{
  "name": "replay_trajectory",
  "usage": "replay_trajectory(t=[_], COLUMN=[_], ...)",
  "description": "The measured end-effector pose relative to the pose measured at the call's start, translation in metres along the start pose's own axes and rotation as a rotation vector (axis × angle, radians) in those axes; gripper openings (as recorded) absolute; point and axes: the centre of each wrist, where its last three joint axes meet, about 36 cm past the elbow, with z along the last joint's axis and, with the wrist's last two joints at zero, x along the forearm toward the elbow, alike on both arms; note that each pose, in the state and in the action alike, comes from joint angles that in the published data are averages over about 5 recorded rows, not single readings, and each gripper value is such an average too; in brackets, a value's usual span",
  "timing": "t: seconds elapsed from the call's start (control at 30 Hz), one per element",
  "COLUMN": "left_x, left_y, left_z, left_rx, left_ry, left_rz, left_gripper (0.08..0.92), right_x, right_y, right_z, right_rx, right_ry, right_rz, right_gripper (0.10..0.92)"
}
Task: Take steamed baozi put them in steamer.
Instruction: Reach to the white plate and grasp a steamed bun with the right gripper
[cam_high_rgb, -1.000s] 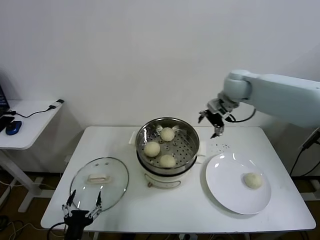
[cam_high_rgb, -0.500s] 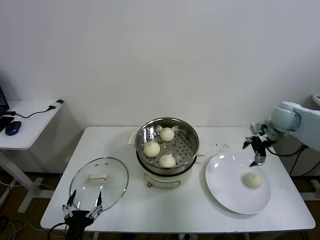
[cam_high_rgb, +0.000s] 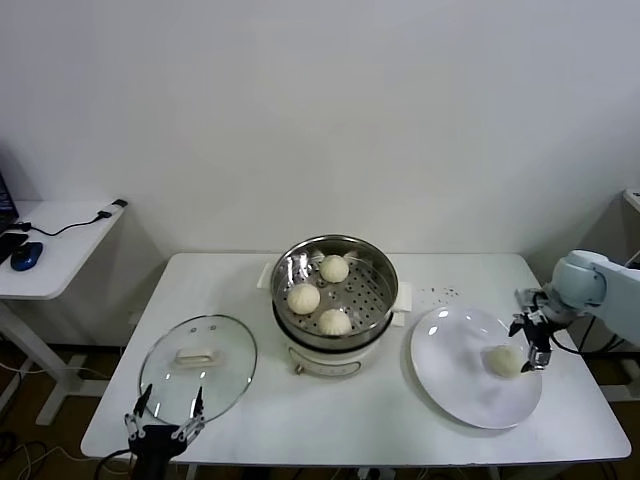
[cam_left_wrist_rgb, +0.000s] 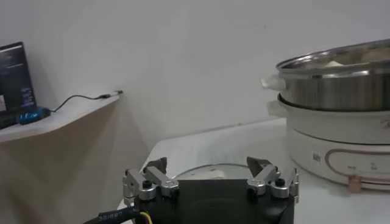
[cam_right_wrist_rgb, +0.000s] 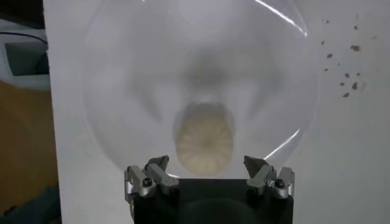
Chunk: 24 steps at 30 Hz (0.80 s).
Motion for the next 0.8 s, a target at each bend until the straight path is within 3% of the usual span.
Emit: replay_trajectory(t=[0.43,0.8], left_x=[0.001,0.002], left_y=[0.001,0.0], left_z=[0.001,0.002], left_rx=[-0.006,-0.006], left_ry=[0.005,0.007], left_rz=[-0.003,-0.001], left_gripper=[0.823,0.823], right_x=[-0.033,-0.032], right_y=[-0.006,-0.008], right_z=[-0.011,-0.013], right_rx=[-0.001,-0.015], right_ry=[0.009,-0.001], right_rz=[-0.018,-0.026], right_gripper=[0.801,0.61])
